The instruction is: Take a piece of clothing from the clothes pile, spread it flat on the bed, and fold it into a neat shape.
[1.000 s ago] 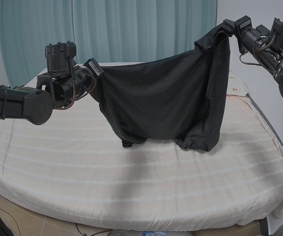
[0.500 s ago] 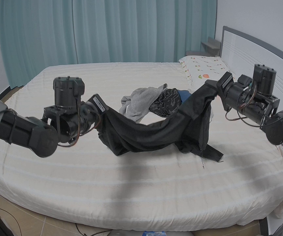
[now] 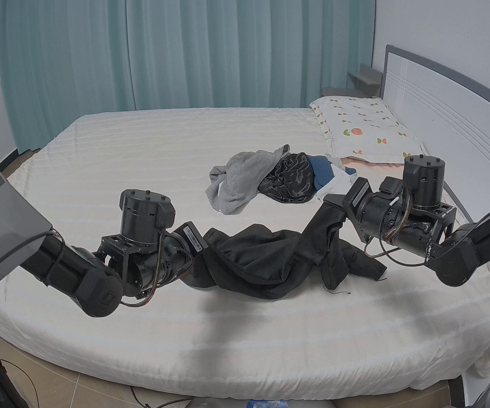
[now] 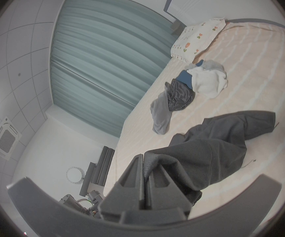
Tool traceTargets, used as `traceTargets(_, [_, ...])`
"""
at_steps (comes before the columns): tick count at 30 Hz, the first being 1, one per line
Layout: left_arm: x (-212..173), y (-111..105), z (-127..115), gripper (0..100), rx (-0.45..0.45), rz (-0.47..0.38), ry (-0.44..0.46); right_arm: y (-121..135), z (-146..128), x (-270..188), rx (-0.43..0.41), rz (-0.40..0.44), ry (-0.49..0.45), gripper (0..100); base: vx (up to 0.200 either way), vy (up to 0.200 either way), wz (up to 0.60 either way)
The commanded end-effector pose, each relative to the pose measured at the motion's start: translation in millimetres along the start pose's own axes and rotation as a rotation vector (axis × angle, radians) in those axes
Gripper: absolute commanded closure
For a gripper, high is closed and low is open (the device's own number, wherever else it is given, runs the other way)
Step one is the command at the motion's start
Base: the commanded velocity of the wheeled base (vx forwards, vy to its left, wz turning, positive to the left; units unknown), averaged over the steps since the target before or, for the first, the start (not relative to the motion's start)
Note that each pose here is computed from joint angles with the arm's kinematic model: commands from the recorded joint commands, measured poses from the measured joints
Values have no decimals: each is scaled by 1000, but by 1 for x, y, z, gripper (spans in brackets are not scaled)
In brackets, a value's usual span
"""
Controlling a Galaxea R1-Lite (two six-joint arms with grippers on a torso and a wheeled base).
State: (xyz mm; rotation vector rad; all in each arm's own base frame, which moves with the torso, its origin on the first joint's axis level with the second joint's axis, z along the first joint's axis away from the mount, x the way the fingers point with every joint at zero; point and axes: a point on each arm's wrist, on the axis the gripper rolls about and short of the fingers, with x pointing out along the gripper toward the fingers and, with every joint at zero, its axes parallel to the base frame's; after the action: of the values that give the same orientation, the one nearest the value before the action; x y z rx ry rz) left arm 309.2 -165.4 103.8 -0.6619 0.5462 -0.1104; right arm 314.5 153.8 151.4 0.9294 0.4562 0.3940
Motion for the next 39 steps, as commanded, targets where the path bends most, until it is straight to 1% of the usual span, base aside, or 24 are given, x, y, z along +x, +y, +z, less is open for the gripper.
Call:
traceTargets(1, [2,5,-8,100,2,7,36,-7,-11,5,8,-23,35,100,0,0,0])
traceTargets(2, [6,7,-10,100,-3,-3,52,-8,-11,8,12,-27,38,100,0,0,0])
traceTargets(8, [5,10,-13,100,-32,-19,45,-11,-14,10,14,-36,46,100,0,0,0])
traceTargets(13, [0,18,-20,100,-31,-10,55,-7,-12,6,13,-25,38,100,-200,0,0])
traceTargets(18, [-3,18,-19,100,-33,-17,47,-1,-9,1,11,-8,24,100,-200,0,0])
traceTargets(20, [-12,18,-17,100,-34,-22,42,1,-7,-3,10,-2,17,100,-200,0,0])
traceTargets(29, [-11,16,-14,100,-42,-55,10,1,-8,-3,10,-5,20,100,0,0,0])
traceTargets(35, [-10,14,-9,100,-96,-65,-1,2,-9,-2,7,-2,23,100,0,0,0])
traceTargets(39, [-12,13,-7,100,-98,-72,-9,3,-11,-2,5,0,26,100,0,200,0])
